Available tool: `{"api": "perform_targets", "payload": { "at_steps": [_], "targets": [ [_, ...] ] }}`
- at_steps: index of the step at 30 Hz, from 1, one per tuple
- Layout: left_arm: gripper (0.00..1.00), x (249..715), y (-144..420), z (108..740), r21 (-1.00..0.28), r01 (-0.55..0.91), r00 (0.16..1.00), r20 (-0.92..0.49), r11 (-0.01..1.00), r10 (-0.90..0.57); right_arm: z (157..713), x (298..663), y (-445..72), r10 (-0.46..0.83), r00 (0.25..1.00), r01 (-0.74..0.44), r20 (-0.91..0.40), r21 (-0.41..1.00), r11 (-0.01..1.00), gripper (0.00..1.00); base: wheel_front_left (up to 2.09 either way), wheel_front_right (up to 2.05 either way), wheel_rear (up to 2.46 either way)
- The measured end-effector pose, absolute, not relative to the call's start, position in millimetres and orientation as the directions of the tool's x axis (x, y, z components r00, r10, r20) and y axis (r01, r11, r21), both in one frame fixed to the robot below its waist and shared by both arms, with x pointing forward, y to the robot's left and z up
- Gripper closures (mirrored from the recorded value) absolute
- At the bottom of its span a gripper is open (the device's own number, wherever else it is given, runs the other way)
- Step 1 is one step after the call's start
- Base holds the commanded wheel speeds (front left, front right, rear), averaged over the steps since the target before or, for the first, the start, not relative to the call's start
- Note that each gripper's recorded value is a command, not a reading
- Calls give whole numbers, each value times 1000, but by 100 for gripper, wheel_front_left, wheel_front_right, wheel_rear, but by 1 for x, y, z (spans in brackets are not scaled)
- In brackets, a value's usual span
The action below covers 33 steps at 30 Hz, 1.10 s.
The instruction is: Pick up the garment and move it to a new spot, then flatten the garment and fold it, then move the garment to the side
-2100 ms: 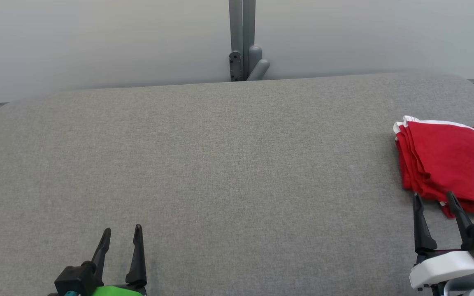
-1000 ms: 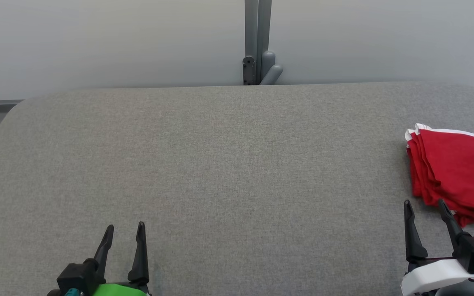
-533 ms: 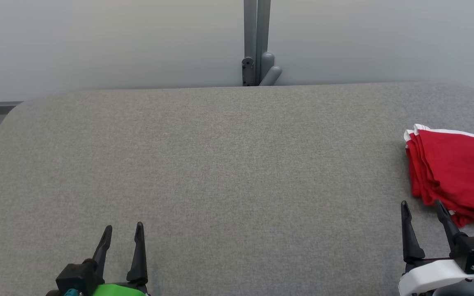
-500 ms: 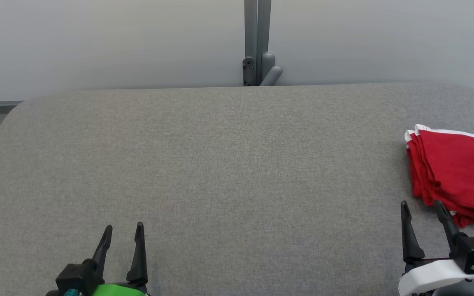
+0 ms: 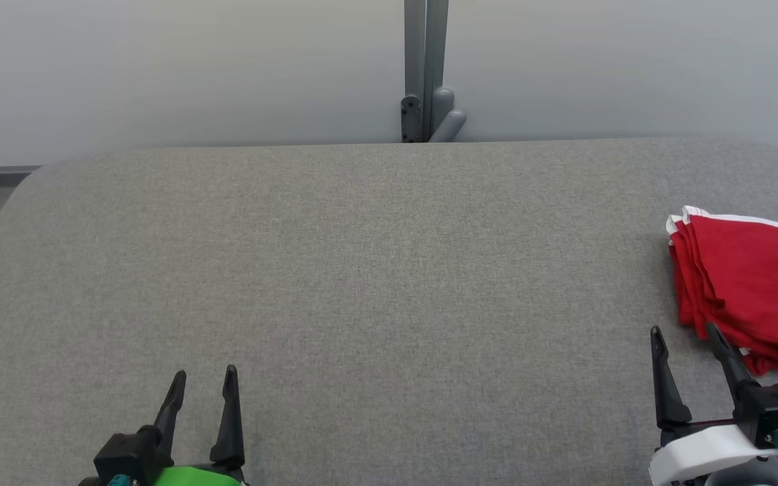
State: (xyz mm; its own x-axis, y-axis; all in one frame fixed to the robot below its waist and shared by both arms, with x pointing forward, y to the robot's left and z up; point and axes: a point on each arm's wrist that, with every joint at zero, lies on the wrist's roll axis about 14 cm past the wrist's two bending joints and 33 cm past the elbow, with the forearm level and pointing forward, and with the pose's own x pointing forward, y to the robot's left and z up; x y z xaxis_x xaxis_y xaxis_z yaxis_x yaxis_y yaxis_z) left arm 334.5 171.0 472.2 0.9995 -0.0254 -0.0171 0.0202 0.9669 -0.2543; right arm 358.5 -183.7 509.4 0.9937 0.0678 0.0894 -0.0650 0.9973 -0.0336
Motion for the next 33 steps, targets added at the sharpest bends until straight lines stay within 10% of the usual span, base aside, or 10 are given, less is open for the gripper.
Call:
{"api": "perform_targets", "payload": {
  "at_steps": [3, 4, 33],
  "targets": [
    [0, 334, 171, 471, -255, 19, 1000, -20, 967, -25, 511, 359, -182, 74, 993, -70, 95, -41, 997, 0, 0, 0, 0],
    [100, 334, 171, 471, -254, 19, 999, -22, 967, -26, 511, 359, -182, 75, 993, -71, 95, -41, 997, 100, 0, 0, 0],
    [100, 334, 186, 446, -560, -116, 988, -152, 820, 36, 482, 360, -194, -18, 999, 29, -32, 390, 920, 100, 0, 0, 0]
  ]
}}
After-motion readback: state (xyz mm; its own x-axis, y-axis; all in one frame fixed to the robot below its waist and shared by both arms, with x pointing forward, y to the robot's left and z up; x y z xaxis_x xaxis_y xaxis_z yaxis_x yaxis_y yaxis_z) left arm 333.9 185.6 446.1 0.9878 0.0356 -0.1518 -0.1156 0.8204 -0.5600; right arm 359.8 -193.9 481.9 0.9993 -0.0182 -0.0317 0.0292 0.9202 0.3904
